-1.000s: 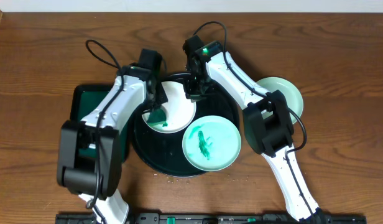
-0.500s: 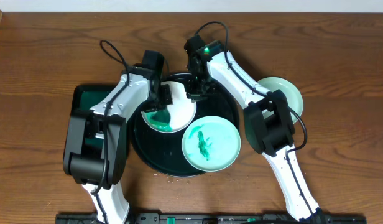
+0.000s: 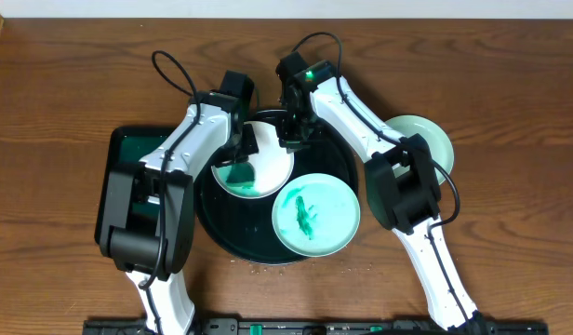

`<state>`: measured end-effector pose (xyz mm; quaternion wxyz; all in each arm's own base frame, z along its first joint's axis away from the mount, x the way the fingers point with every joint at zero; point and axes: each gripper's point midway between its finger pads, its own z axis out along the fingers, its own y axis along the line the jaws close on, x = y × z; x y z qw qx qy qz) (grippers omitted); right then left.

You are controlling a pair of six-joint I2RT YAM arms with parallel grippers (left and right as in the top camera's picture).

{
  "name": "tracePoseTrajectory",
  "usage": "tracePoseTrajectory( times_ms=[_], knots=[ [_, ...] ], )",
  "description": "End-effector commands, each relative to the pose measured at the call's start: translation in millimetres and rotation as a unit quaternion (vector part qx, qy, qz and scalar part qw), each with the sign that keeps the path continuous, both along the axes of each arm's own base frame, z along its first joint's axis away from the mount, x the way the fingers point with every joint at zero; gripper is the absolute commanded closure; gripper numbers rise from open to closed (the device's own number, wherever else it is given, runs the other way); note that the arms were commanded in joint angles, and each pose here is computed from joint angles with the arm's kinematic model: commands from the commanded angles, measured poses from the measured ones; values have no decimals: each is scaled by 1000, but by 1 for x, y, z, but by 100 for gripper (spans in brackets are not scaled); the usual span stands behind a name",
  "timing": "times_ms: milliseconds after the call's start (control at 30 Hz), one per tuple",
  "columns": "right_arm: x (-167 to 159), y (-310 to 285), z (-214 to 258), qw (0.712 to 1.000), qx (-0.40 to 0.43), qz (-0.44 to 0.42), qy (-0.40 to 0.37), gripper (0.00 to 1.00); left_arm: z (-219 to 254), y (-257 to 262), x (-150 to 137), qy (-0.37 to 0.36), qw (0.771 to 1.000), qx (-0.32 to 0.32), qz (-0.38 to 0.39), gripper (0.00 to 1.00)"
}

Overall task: Clean dirty plates on tray and stack at the side
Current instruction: 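Bring the sponge onto the white plate and scrub with the left gripper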

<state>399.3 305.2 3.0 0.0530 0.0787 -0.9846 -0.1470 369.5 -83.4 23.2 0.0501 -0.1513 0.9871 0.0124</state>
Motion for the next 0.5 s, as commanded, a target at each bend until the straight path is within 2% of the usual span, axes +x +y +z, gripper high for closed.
tracePoseTrajectory(
  times_ms=[0,100,200,233,300,400,467],
  knots=[
    [11,-46,-40,995,-95,-26,-7,99,10,18,3,-16,998,41,33,93],
    [11,-46,-40,995,-95,-26,-7,99,5,16,1,-17,999,39,30,93],
    [11,-45,-40,995,-93,-26,-8,99,-8,-23,-5,-3,998,-44,-46,93],
    [11,-44,-40,995,-91,-26,-7,99,-8,-53,-6,-2,988,-112,-107,93],
    [11,-44,-40,995,-91,-26,-7,99,-4,-84,-8,-9,968,-184,-168,93],
    [11,-44,-40,995,-91,-26,-7,99,13,-120,-8,-35,931,-278,-234,93],
    [11,-44,-40,996,-91,-25,-7,99,20,-129,-5,-45,920,-306,-241,93]
  ],
)
